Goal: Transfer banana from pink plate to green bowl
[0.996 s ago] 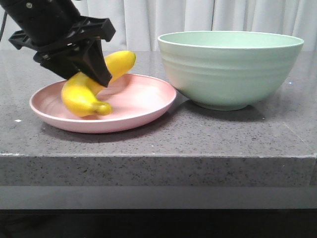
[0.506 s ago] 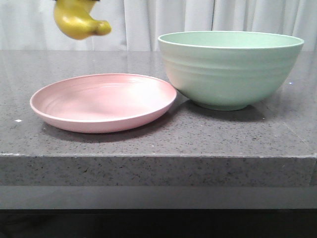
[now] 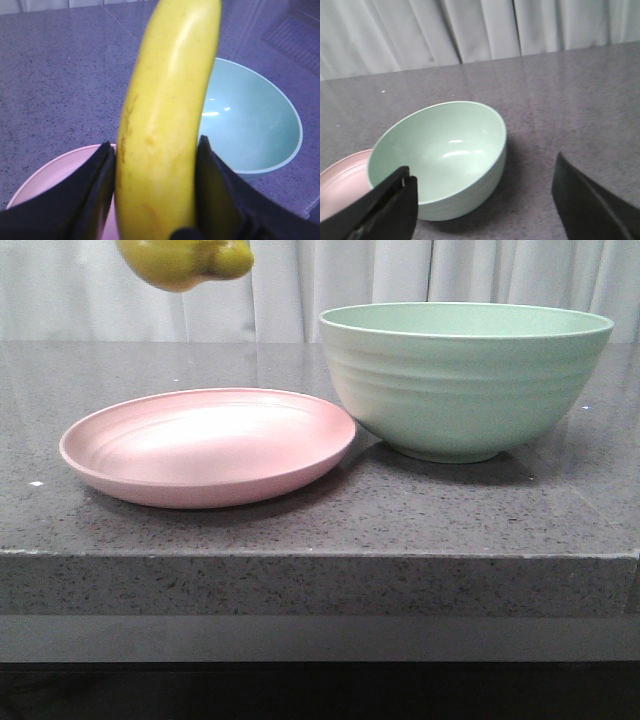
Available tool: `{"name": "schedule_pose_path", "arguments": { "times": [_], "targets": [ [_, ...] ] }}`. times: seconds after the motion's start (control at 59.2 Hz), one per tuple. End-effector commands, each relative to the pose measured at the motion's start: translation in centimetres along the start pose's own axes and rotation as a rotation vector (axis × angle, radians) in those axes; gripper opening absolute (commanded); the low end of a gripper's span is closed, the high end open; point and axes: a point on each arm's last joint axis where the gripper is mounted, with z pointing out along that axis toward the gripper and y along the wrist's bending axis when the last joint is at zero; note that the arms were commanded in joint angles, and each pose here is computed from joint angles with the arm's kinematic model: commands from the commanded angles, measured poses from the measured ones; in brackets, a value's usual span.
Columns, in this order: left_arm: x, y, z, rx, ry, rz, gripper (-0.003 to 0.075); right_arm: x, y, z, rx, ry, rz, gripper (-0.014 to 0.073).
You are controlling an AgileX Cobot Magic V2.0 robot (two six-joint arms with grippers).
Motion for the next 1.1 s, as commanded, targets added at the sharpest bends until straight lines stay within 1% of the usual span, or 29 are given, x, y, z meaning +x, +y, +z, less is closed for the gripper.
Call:
{"name": "schedule_pose_path", "arguments": {
  "times": [0.0,0.084,0.203,0.388,0.506,0.675,0.861,1.08],
  "targets": [
    [-2.1,-0.5,-1.1,0.013,-0.149,-0.005,0.0157,-2.3,1.1,1.5,-0.07,-0.044,0.064,0.0571],
    [-2.1,-0.5,-1.1,0.013,-0.149,-0.005,0.0157,-3.4,2.6,3.4,-0.156,-0.029,0.104,0.0571],
    [-2.1,-0.5,-1.1,0.013,-0.149,-0.005,0.0157,-4.5,5.1,5.3,-0.275,-0.032,0.12,0.0571],
    [-2.1,-0.5,-1.1,0.013,-0.149,-0.005,0.0157,-4.9,9.1,8.6,-0.4,-0.019,0.119,0.0571],
    [-2.1,-0.5,-1.1,0.013,-0.149,-0.005,0.0157,-4.8,11.3,10.9,-0.433,-0.003,0.126,0.0571],
    [-2.1,-0.5,-1.1,0.013,-0.149,-0.005,0.0157,-5.2,13.3,13.4,-0.449,0.006,0.129,0.0571],
    [-2.1,-0.5,-1.1,0.013,-0.149,-0.005,0.0157,-5.8,14.8,15.5,-0.458,0.004,0.129,0.0571],
    [-2.1,-0.5,-1.1,0.013,-0.149,-0.005,0.0157,-6.0,16.4,18.0,-0.467,0.043,0.12,0.0571]
  ]
}}
